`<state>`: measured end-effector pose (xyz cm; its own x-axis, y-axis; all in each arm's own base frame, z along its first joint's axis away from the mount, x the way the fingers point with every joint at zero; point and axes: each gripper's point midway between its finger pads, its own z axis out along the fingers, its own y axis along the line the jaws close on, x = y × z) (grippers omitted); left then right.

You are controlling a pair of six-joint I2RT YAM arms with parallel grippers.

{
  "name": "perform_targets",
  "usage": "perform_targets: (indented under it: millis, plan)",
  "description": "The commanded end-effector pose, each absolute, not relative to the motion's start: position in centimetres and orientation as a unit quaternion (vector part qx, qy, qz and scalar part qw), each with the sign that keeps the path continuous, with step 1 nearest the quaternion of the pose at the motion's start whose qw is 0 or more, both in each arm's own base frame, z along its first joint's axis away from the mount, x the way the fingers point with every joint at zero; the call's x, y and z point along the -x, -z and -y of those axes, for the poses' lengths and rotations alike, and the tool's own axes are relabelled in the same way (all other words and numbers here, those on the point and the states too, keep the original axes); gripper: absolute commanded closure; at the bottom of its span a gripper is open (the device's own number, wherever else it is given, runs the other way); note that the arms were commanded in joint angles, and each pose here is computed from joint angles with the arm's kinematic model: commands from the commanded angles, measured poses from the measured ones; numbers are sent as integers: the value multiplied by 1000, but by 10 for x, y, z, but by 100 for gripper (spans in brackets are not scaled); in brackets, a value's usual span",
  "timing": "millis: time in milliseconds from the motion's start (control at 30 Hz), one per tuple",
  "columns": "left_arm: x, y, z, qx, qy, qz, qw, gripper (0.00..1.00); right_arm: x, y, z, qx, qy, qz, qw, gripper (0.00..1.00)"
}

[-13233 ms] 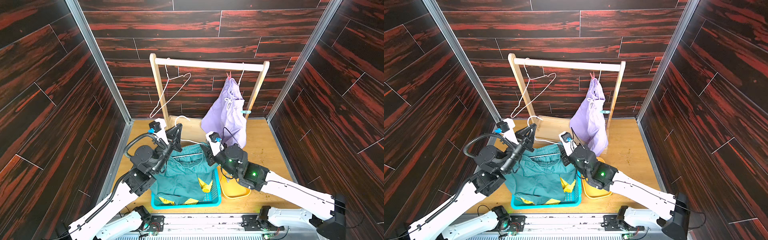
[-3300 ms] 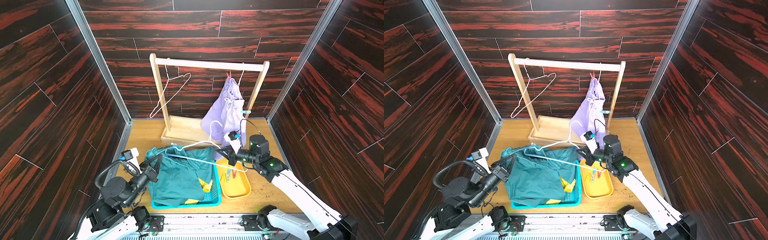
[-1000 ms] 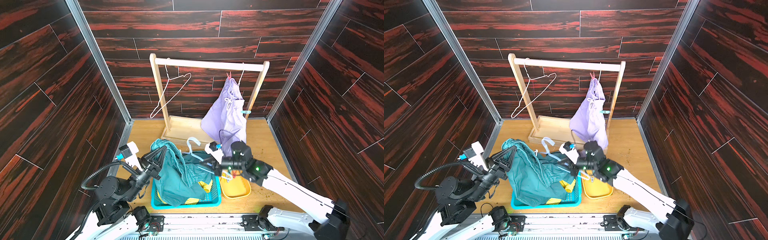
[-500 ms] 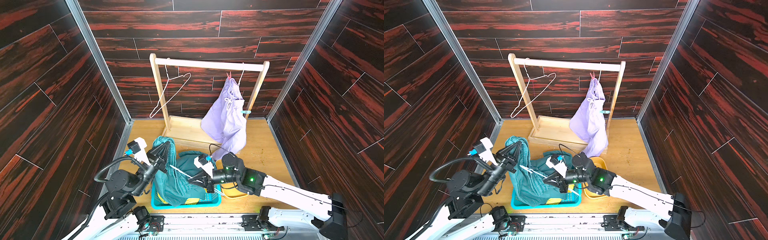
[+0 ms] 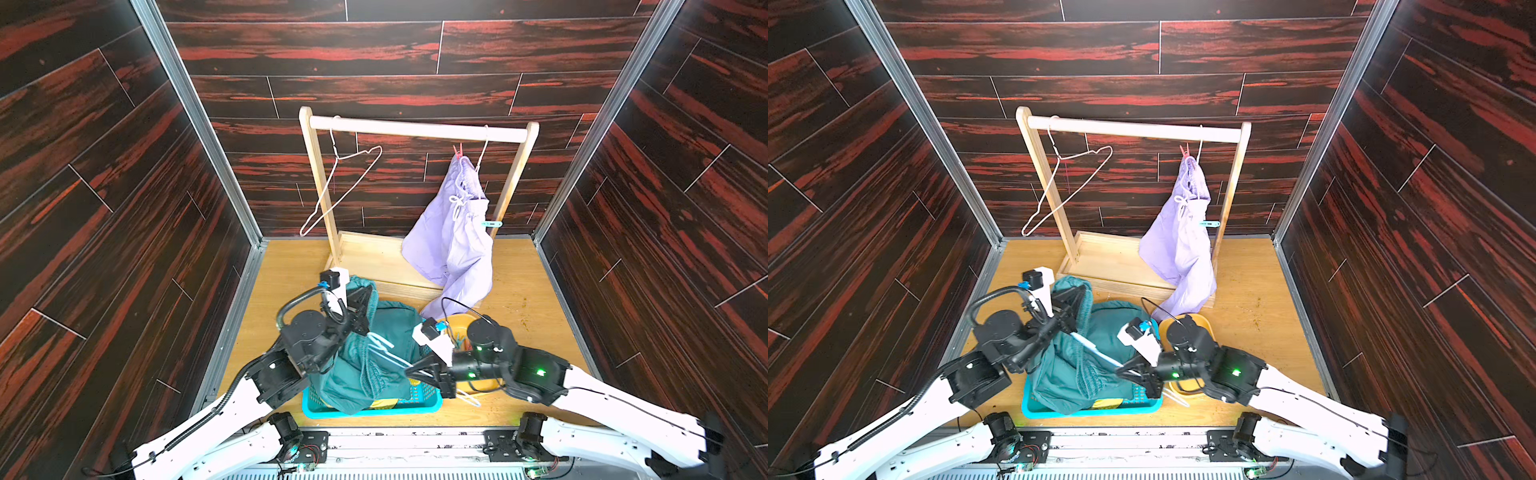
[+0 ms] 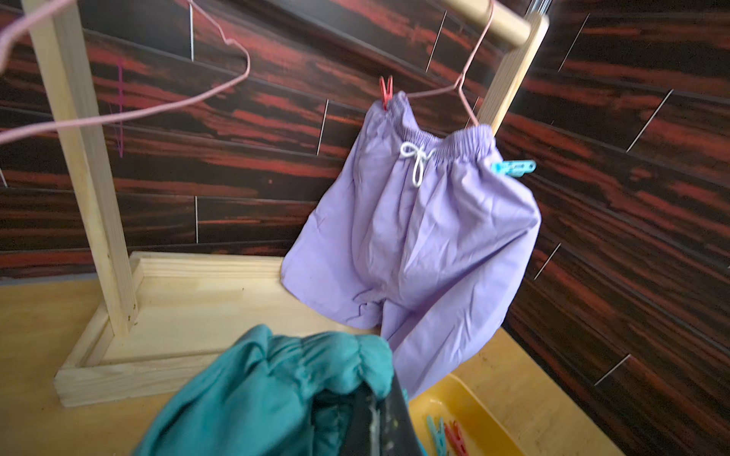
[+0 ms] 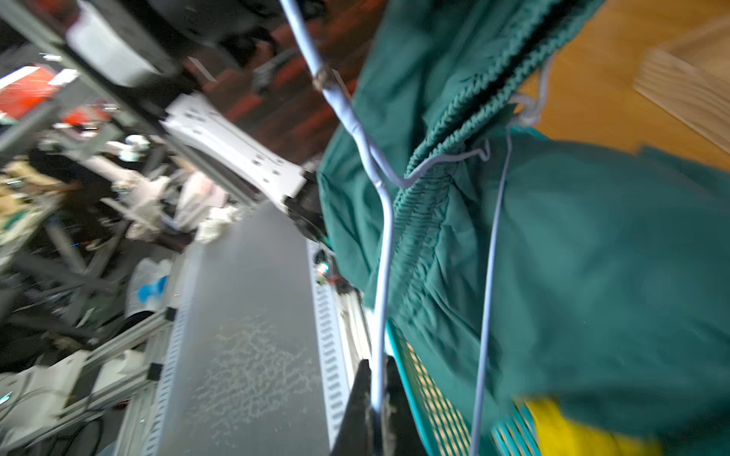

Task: Remove the clothespins securing shorts to the hanger
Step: Place the shorts in the basket.

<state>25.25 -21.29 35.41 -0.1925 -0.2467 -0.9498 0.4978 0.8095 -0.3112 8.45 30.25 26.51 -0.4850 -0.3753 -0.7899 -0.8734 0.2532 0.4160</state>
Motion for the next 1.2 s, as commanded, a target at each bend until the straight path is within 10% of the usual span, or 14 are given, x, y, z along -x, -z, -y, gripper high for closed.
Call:
perform_targets:
  millis: [0, 567, 1167]
  plan:
    - [-253, -355, 214, -75, 313, -702, 636, 100, -93, -266, -259, 376, -367, -803, 281, 100]
    - [-259, -239, 291, -134, 370, -791, 468, 100, -142, -377, -128, 219, -206, -810, 504, 100]
    - [-221, -68, 291, -151, 286, -915, 240, 100, -206, -334, -203, 225, -351, -819, 395, 100]
